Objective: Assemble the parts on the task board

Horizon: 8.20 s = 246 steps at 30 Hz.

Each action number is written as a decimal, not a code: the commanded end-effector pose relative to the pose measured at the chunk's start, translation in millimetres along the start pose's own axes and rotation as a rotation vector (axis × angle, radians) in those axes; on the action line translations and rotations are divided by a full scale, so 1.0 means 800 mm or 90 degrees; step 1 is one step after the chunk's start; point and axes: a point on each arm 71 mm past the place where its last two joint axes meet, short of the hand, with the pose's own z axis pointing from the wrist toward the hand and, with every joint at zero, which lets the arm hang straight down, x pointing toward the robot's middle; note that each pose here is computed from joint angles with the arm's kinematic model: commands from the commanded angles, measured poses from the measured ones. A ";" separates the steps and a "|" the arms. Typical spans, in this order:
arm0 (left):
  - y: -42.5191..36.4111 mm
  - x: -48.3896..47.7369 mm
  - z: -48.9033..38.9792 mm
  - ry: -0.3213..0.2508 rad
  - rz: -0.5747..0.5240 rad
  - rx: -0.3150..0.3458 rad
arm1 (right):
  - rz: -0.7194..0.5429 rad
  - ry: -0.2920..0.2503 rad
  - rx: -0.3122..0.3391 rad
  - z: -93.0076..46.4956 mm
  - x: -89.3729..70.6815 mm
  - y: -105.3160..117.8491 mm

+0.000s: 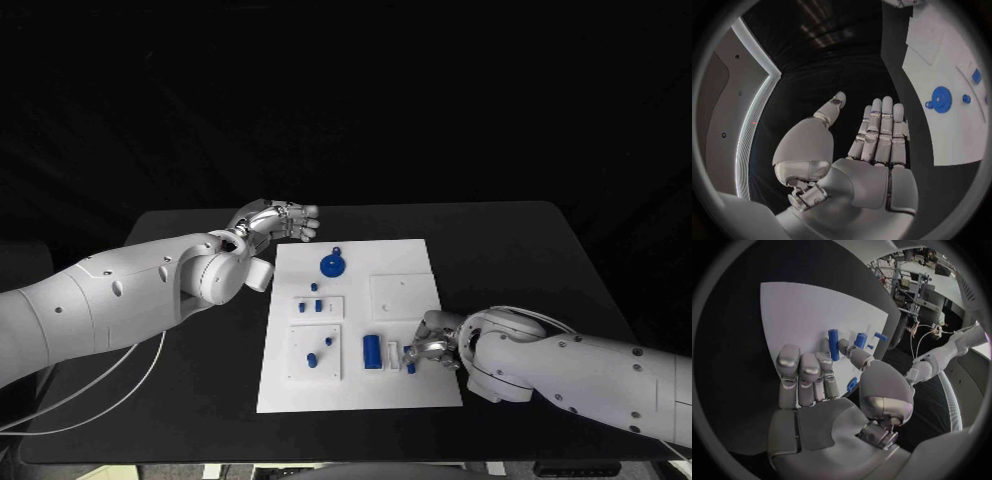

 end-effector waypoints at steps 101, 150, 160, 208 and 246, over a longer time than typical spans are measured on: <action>-0.0014 0.003 0.000 0.012 0.001 0.003 | -0.013 0.039 -0.033 0.001 0.007 0.010; -0.0008 0.003 0.000 0.012 0.005 0.000 | -0.024 0.056 0.005 0.017 0.009 0.013; -0.0007 0.002 0.000 0.011 0.006 0.000 | -0.012 0.075 0.006 0.016 0.010 0.010; -0.0004 0.001 -0.001 0.011 0.008 -0.002 | 0.022 0.047 -0.024 0.008 0.006 0.009; -0.0002 -0.006 -0.001 0.001 0.011 0.003 | 0.070 -0.003 -0.068 0.003 -0.026 0.000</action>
